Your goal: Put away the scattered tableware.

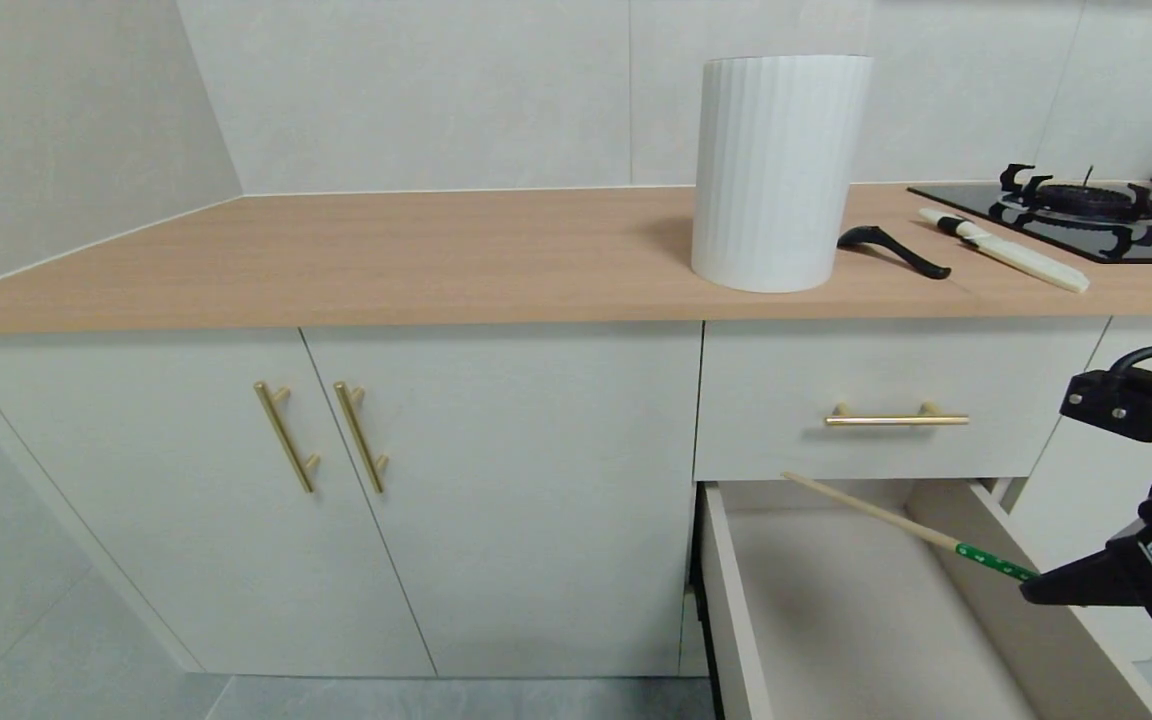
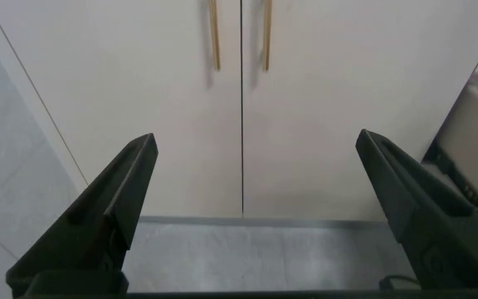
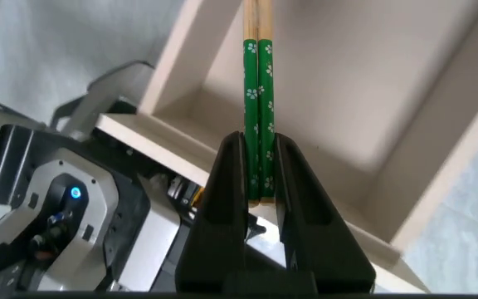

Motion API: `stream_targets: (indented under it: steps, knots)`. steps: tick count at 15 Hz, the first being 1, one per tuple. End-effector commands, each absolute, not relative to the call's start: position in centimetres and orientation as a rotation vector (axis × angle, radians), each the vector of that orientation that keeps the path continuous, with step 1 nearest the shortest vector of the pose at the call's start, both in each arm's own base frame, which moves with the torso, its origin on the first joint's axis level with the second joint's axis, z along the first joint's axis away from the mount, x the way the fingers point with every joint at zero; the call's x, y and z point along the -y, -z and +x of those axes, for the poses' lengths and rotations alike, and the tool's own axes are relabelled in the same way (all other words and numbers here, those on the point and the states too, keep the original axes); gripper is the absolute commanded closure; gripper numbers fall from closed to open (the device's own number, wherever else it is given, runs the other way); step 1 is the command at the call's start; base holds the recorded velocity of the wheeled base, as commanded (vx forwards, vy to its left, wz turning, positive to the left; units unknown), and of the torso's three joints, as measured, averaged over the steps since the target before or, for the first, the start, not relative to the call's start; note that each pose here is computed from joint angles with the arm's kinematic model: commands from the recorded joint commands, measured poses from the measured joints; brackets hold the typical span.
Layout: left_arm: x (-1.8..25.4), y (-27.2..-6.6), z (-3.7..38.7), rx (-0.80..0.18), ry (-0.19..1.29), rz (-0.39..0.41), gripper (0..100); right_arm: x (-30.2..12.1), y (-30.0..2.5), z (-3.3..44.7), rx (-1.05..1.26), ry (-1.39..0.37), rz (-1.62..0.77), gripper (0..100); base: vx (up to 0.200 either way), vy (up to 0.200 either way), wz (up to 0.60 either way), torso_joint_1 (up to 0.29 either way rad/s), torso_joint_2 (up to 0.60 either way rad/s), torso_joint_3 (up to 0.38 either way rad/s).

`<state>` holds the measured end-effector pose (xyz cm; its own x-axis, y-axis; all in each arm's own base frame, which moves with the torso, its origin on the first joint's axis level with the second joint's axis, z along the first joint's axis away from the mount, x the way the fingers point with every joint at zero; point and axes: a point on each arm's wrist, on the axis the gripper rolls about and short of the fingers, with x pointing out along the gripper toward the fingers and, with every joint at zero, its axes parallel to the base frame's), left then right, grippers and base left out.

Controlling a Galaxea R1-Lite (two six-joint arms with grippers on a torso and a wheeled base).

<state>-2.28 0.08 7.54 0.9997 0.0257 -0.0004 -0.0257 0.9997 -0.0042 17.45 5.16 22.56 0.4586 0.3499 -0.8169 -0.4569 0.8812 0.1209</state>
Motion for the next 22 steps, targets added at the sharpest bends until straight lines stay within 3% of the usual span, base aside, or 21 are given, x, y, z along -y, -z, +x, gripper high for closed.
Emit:
stream_targets:
  steps: [1,7,14,22]
  knots:
    - [-0.1,-7.5,-2.3,0.000,-0.026,-0.003,0,-5.4,-21.8,18.2,-1.012,-0.506,-0.135,100,0.000,0.000,0.00,-0.051,0.20,0.159]
    - [-0.1,-7.5,-2.3,0.000,-0.026,-0.005,0,-5.9,-20.1,20.1,-1.080,-0.503,-0.135,100,0.000,0.000,0.00,-0.009,0.03,0.023]
    - [-0.1,-7.5,-2.3,0.000,-0.026,-0.005,0,-8.9,-11.9,28.5,-1.335,-0.325,0.016,100,0.000,0.000,0.00,0.000,0.00,0.000]
    - [-0.1,-7.5,-2.3,0.000,-0.026,-0.005,0,-11.5,-3.7,32.8,-1.315,-0.155,0.106,100,0.000,0.000,0.00,0.000,0.00,0.000]
